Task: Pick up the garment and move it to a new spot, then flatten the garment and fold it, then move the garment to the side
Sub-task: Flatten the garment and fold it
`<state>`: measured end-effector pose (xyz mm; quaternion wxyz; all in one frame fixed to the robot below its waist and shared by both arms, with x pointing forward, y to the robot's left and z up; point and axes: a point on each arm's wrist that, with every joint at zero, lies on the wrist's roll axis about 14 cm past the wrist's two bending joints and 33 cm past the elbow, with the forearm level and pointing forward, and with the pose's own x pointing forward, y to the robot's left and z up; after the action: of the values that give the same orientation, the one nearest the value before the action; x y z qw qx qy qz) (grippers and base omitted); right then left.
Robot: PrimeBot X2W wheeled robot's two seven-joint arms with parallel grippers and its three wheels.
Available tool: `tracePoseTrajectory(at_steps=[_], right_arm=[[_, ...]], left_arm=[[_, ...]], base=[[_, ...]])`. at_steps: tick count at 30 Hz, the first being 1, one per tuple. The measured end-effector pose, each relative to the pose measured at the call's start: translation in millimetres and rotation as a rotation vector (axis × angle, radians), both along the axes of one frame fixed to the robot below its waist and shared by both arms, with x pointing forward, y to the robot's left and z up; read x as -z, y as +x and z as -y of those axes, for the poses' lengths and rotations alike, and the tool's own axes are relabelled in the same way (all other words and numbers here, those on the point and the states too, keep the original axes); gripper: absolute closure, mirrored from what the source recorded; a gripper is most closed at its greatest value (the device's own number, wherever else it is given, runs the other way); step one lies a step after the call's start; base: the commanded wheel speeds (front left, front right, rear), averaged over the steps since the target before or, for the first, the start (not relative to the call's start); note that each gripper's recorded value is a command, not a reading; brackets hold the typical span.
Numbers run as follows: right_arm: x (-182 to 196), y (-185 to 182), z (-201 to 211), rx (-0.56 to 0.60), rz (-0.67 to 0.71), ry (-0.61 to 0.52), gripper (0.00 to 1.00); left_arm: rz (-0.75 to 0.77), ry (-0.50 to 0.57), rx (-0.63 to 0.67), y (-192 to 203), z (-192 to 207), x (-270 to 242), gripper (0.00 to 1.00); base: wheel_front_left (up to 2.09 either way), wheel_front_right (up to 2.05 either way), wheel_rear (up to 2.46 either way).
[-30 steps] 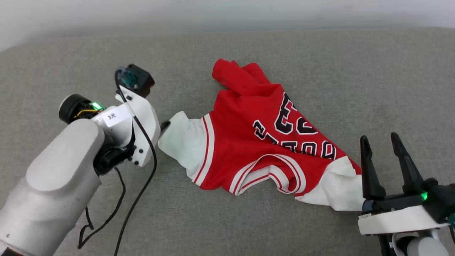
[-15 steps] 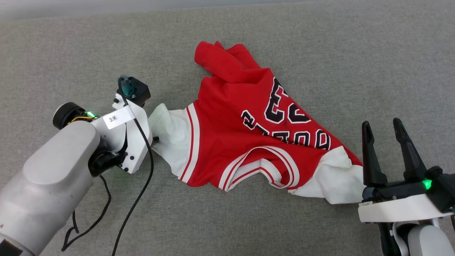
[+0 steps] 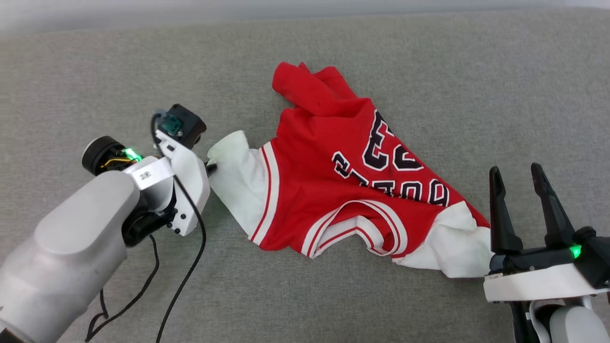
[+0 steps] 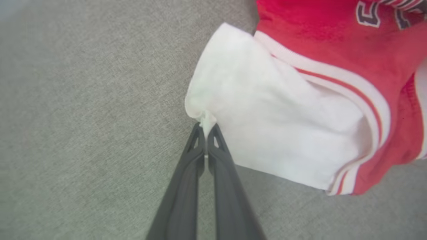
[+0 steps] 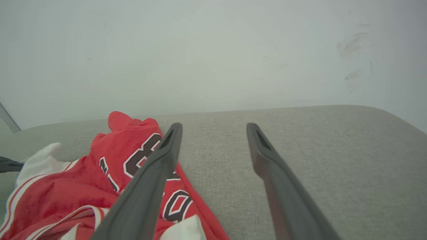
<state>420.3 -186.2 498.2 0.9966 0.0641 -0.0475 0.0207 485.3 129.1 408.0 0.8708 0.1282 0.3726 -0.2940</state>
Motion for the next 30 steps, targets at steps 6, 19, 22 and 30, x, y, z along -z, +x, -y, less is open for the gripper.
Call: tracePoseTrajectory(at_steps=[6, 19, 22, 30], right_arm=[[-5, -6, -13, -0.036, 0.011, 0.01, 0.0], [-14, -10, -33, -0.094, 0.034, 0.015, 0.0], [-15, -12, -32, -0.093, 0.034, 0.011, 0.0], [-12, -17, -26, -0.076, 0.024, -0.004, 0.0]], left_arm=[[0.113, -0.07, -0.095, -19, -30, -25, 1.0], [-0.022, -0.098, -0.4, -117, -99, 9, 1.0], [-0.06, -0.053, -0.464, -134, -121, 23, 1.0], [-0.101, -0.041, -0.544, -153, -138, 42, 1.0]], base=[[0.0, 0.0, 0.0], [0.0, 0.0, 0.0], [0.0, 0.0, 0.0], [0.0, 0.0, 0.0]])
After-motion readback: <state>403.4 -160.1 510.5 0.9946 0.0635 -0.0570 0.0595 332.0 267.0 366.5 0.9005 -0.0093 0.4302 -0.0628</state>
